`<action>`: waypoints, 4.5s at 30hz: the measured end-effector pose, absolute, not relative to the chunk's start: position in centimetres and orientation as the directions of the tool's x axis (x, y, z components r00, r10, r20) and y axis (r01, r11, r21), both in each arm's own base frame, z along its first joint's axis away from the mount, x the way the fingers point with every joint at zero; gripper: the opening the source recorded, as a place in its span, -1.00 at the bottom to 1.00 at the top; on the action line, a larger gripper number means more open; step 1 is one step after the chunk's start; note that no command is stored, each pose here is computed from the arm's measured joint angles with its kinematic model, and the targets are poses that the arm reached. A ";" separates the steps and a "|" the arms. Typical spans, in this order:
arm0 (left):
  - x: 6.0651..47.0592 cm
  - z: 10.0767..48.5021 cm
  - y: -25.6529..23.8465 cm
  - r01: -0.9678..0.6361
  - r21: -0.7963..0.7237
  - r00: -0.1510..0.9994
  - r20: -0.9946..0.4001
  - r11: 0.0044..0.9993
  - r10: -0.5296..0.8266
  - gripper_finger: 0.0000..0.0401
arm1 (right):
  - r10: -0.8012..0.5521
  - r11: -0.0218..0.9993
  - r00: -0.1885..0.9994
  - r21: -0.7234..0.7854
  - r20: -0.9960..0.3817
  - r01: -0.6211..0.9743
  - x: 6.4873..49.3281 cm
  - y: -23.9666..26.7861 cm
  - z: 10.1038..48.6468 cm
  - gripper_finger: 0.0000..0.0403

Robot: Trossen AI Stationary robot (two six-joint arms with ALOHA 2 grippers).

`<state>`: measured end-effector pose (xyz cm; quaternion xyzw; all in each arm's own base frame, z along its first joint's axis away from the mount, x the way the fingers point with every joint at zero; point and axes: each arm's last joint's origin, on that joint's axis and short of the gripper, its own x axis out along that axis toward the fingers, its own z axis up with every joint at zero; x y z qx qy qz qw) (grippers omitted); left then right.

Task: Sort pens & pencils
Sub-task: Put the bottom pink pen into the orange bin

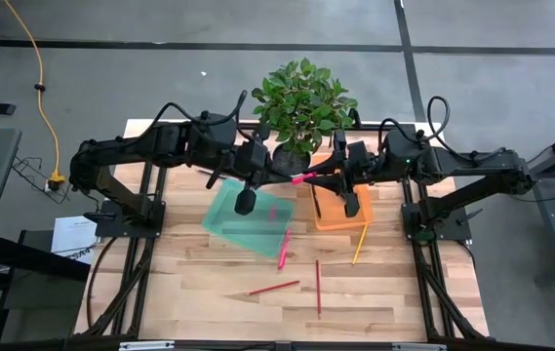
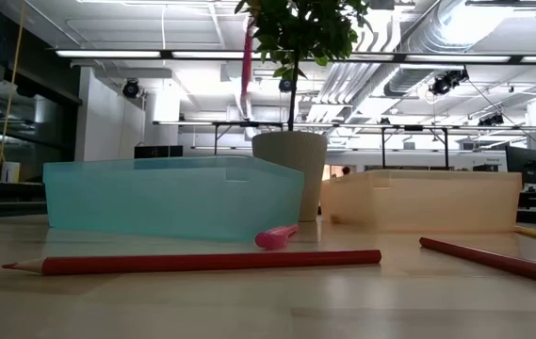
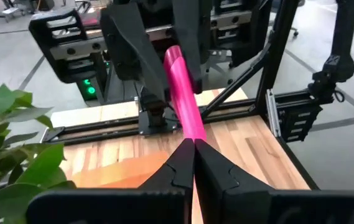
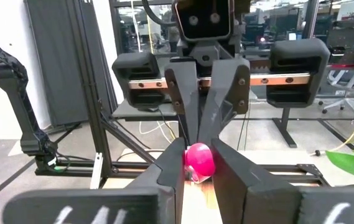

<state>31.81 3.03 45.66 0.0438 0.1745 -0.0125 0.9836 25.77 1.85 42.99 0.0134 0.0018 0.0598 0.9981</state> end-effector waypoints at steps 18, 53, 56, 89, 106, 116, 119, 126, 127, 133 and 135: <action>31.0 43.9 3.0 0.041 0.059 0.851 -0.525 0.997 -0.004 -0.97 | 0.127 0.991 0.991 0.055 -0.030 -0.125 25.7 1.9 42.8 -0.75; 25.7 46.0 2.6 -0.003 0.095 0.829 -0.556 0.995 0.056 -0.95 | 0.055 0.992 0.998 0.114 -0.040 -0.050 21.3 1.4 44.3 -0.85; 24.9 46.0 2.5 -0.026 0.088 0.815 -0.575 0.996 0.072 -0.95 | 0.055 0.993 0.996 0.113 -0.072 -0.047 21.0 1.4 44.0 -0.83; 26.0 38.2 -0.4 -0.031 0.079 0.624 -0.777 0.996 0.081 -0.95 | -0.061 0.969 0.910 0.194 -0.411 0.152 17.3 0.8 41.4 -0.51; 27.1 33.3 -4.2 -0.052 -0.019 0.623 -0.782 0.998 0.018 -0.95 | -0.026 0.957 0.910 0.253 -0.414 0.143 17.3 0.9 41.3 -0.51; 27.2 28.3 -4.0 -0.107 -0.024 0.559 -0.828 0.994 0.040 -0.95 | -0.042 0.953 0.909 0.257 -0.414 0.161 17.3 0.9 41.3 -0.51; 27.3 27.5 -3.5 -0.095 0.016 0.536 -0.842 0.995 0.065 -0.95 | -0.045 0.953 0.908 0.255 -0.416 0.164 17.4 0.9 41.3 -0.51; 28.9 24.5 -1.8 -0.046 0.013 0.454 -0.891 0.999 0.033 -0.95 | -0.047 0.962 0.895 0.222 -0.444 0.160 18.5 1.0 40.7 -0.51; 29.2 24.1 -1.7 -0.033 0.009 0.450 -0.893 0.999 0.023 -0.95 | -0.044 0.966 0.893 0.210 -0.448 0.153 18.7 1.1 40.6 -0.51; 30.5 22.3 -1.1 0.016 -0.029 0.416 -0.909 0.999 -0.033 -0.95 | -0.049 0.976 0.888 0.166 -0.457 0.139 19.3 1.2 40.4 -0.51; 30.7 21.7 -0.8 0.018 -0.038 0.396 -0.917 0.999 -0.042 -0.95 | -0.050 0.978 0.890 0.160 -0.453 0.136 19.3 1.2 40.4 -0.51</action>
